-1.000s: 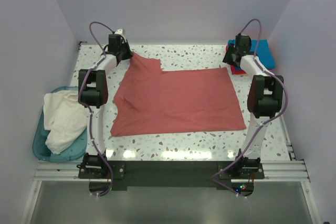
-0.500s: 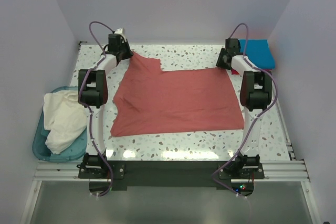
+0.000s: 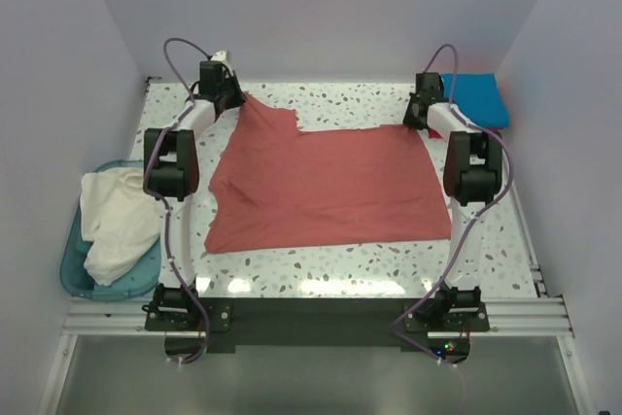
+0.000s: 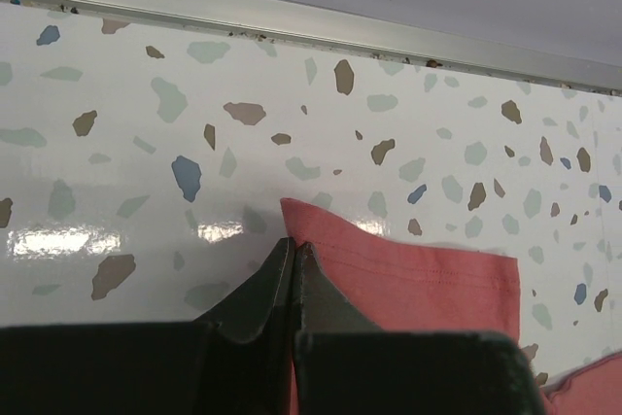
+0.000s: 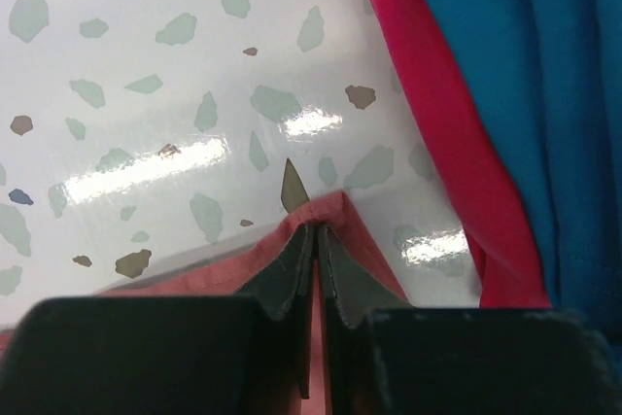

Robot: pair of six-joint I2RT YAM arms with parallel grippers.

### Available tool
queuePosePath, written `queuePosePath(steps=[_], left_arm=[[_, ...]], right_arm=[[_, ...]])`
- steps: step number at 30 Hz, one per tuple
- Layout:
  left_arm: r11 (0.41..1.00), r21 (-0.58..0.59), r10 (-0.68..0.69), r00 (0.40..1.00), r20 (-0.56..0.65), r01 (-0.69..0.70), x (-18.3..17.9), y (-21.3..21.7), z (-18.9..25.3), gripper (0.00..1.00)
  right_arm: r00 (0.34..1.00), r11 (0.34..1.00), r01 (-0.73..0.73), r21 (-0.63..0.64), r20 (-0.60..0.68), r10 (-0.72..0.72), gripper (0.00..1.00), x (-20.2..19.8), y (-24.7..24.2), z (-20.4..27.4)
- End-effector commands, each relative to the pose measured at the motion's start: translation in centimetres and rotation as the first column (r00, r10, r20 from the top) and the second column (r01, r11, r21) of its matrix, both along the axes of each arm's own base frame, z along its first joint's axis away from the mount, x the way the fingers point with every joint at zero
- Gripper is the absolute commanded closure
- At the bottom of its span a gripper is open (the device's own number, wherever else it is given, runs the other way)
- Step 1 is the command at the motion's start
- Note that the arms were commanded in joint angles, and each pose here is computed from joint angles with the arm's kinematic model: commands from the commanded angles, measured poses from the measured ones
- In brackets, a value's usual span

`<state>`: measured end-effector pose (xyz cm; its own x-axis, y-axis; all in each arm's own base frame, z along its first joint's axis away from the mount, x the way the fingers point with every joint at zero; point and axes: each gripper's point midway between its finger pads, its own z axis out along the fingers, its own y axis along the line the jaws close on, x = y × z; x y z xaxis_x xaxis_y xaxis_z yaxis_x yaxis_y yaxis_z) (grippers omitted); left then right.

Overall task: Fold and stack the t-shirts
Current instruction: Fold the tshirt

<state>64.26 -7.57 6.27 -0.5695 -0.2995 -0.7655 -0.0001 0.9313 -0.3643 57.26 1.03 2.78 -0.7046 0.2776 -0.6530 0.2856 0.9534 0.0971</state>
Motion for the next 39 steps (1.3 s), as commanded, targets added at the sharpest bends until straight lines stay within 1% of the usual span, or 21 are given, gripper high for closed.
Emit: queuePosePath(steps=[1,2,3,4,10,14,24,27,28,30,35,36,38,39], left_arm=[[0.999,-0.03,0.016,0.989,0.148,-0.012,1.0,0.7,7.3,1.0],[0.999,-0.032,0.016,0.988,0.151,-0.011,0.9,0.7,7.5,1.0],[0.999,-0.031,0.015,0.988,0.153,-0.01,0.9,0.7,7.6,1.0],[0.999,-0.033,0.014,0.981,0.195,-0.008,1.2,0.7,8.9,1.0],[0.999,-0.041,-0.001,0.969,0.246,0.012,1.0,0.4,11.4,1.0],[0.999,-0.044,-0.015,0.967,0.255,0.027,0.6,0.1,12.1,1.0],[0.998,-0.05,-0.021,0.959,0.284,0.036,-1.3,0.0,14.1,1.0],[0.998,-0.053,-0.019,0.955,0.296,0.036,-2.2,0.0,15.1,1.0],[0.998,-0.057,-0.015,0.955,0.297,0.034,-2.9,0.1,15.4,1.0],[0.998,-0.061,-0.007,0.954,0.301,0.027,-3.5,0.2,15.7,1.0],[0.995,-0.097,0.034,0.956,0.291,-0.006,-6.6,0.5,16.2,1.0],[0.994,-0.105,0.041,0.956,0.291,-0.011,-7.1,0.5,16.4,1.0],[0.992,-0.126,0.068,0.957,0.282,-0.033,-8.7,0.7,16.5,1.0],[0.99,-0.134,0.076,0.956,0.284,-0.039,-9.2,0.8,16.6,1.0]], right_arm=[[0.999,1.0,0.016,-0.015,0.03,-0.016,0.96,0.5,-0.3,1.2],[0.999,1.0,0.015,-0.014,0.033,-0.015,0.99,0.5,-0.3,1.4],[0.999,1.0,0.015,-0.012,0.042,-0.014,1.0,0.7,-0.2,1.7],[0.998,1.0,0.015,-0.01,0.053,-0.015,1.0,0.7,-0.1,2.3],[0.994,1.0,0.022,0.005,0.105,-0.023,1.0,0.8,-0.1,4.5],[0.99,0.999,0.036,-0.003,0.139,-0.035,1.0,0.6,-0.4,6.3],[0.979,0.997,0.078,-0.012,0.187,-0.075,1.0,-1.2,-1.1,8.2],[0.979,0.996,0.088,-0.009,0.187,-0.085,1.0,-1.9,-1.3,8.3],[0.976,0.996,0.09,-0.005,0.201,-0.087,1.0,-2.1,-1.3,9.0],[0.977,0.996,0.093,-0.003,0.191,-0.091,1.0,-2.9,-1.3,8.6],[0.972,0.993,0.12,0.014,0.202,-0.121,1.0,-5.0,-1.4,9.4],[0.974,0.991,0.13,0.016,0.187,-0.131,1.0,-5.8,-1.6,8.7],[0.97,0.99,0.141,0.025,0.197,-0.143,1.0,-6.6,-1.6,9.3],[0.971,0.988,0.152,0.02,0.181,-0.153,1.0,-7.4,-1.8,8.7]])
